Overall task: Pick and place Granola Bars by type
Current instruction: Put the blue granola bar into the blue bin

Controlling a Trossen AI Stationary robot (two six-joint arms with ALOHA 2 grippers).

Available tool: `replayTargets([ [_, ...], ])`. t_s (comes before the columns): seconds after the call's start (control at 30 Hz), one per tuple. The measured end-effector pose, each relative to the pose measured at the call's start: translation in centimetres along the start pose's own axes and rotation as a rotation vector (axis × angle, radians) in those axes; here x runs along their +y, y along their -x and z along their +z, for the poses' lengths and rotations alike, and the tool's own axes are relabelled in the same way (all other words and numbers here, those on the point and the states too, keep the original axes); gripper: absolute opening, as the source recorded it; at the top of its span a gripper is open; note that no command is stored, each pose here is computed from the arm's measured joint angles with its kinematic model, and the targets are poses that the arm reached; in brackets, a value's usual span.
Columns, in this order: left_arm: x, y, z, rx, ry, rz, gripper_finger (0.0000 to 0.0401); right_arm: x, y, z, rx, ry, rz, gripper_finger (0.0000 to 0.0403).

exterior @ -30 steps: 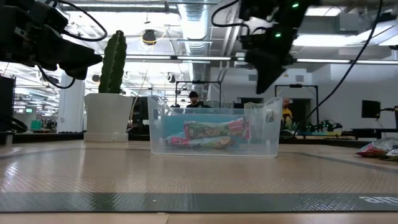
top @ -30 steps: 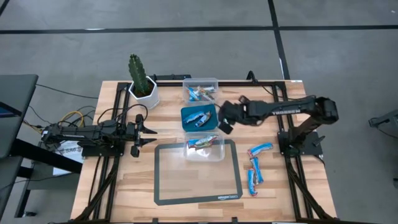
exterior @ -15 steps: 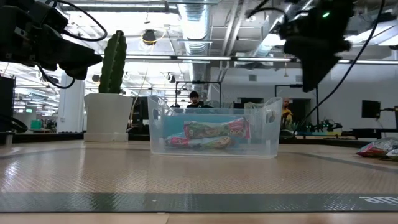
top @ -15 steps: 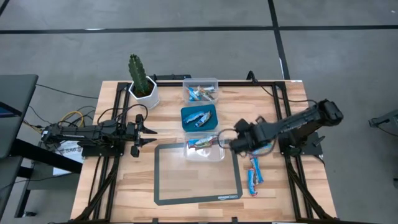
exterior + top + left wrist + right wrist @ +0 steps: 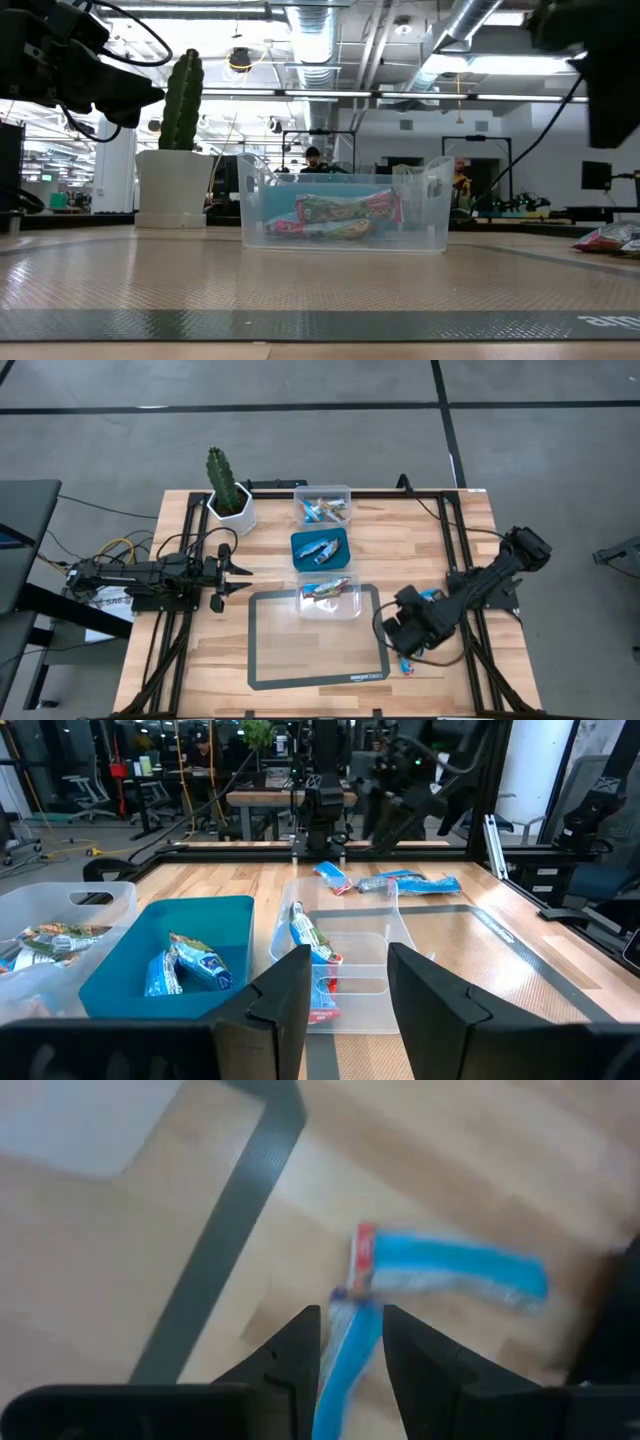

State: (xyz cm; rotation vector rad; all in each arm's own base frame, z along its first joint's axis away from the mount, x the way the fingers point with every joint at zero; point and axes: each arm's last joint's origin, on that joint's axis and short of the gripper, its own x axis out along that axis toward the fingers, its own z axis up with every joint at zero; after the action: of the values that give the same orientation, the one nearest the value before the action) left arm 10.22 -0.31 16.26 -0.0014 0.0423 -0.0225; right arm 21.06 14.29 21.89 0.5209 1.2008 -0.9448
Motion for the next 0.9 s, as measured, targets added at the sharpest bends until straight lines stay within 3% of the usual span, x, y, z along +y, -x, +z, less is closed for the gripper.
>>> replayTargets([
  [0.4, 0.0, -0.1, -0.1, 0.01, -0.003, 0.0, 0.0128, 1.2, -0.1, -3.7, 0.158, -0.086, 0.036, 0.0102],
  [0.63, 0.0, -0.1, -0.2, 0.021, 0.0, 0.001, 0.0128, 1.3, -0.2, -4.5, 0.231, -0.081, 0.014, 0.0102],
  [0.9, 0.0, -0.1, -0.2, 0.023, 0.001, 0.001, 0.0128, 1.3, -0.7, -4.6, 0.22, -0.068, -0.04, 0.0102],
])
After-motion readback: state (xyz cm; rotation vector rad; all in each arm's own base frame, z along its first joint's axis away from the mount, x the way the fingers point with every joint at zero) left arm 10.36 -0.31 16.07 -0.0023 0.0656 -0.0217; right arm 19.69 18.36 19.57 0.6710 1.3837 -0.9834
